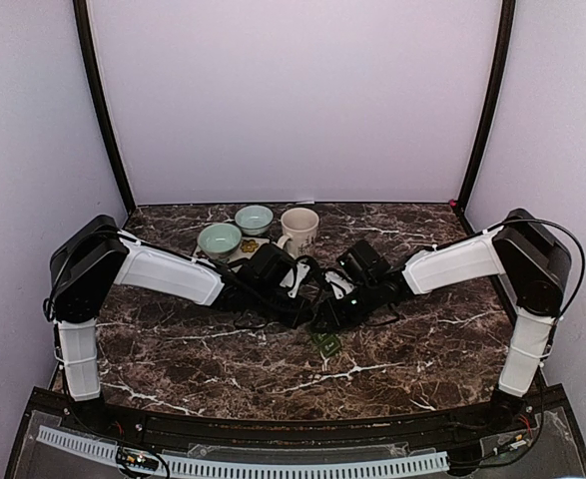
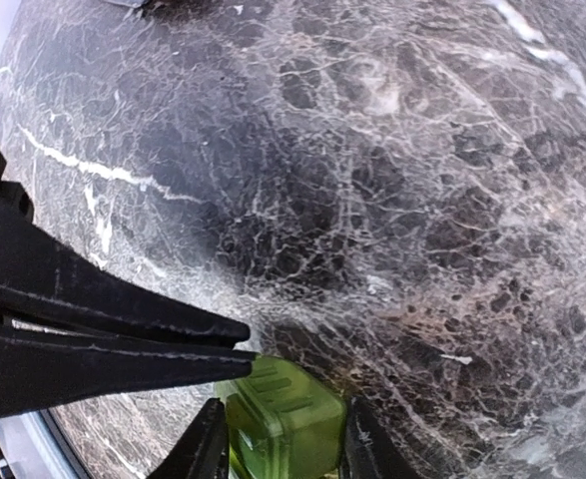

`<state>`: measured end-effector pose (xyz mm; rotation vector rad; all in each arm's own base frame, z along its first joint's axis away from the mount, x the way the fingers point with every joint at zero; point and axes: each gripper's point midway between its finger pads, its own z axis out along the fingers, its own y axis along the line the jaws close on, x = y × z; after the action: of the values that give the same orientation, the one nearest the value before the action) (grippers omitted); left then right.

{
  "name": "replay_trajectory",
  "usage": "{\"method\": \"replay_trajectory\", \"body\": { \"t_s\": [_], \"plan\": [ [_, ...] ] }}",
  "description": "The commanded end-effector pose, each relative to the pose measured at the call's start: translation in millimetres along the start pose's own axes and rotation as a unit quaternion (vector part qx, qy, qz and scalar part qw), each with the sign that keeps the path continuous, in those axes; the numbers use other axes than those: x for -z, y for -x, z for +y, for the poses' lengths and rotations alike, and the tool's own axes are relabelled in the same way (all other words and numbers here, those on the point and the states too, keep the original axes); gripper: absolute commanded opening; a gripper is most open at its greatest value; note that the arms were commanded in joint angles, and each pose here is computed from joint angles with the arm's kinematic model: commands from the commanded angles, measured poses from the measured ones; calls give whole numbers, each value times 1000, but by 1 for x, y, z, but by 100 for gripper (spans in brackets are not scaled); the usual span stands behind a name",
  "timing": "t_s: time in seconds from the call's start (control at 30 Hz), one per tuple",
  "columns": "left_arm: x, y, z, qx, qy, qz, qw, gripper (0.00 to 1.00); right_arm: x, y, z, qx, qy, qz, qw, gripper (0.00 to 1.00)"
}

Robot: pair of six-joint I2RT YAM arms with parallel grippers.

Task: Sort the pills into containers
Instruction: Pick up the pill container from the center of the board.

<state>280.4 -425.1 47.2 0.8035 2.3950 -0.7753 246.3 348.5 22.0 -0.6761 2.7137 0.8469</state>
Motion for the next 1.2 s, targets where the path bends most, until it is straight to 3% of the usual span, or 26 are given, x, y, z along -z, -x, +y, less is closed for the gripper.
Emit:
{"method": "replay_trajectory", "body": {
  "t_s": [0.0,0.53,0.9,1.17],
  "plan": [
    [8,9,-2,-11,11,-14,1000,6,-17,-91,-45,-60,-61,146,986,32],
    [15,8,4,-1,29,-17,999,5,-18,-95,-43,-83,-32,150,985,5],
    [35,12,11,35,17,-59,998,14,15,-52,-23,-127,68,89,986,9],
    [51,25,-7,45,-69,-107,991,31,36,-26,-9,-161,135,58,976,16]
  ]
}}
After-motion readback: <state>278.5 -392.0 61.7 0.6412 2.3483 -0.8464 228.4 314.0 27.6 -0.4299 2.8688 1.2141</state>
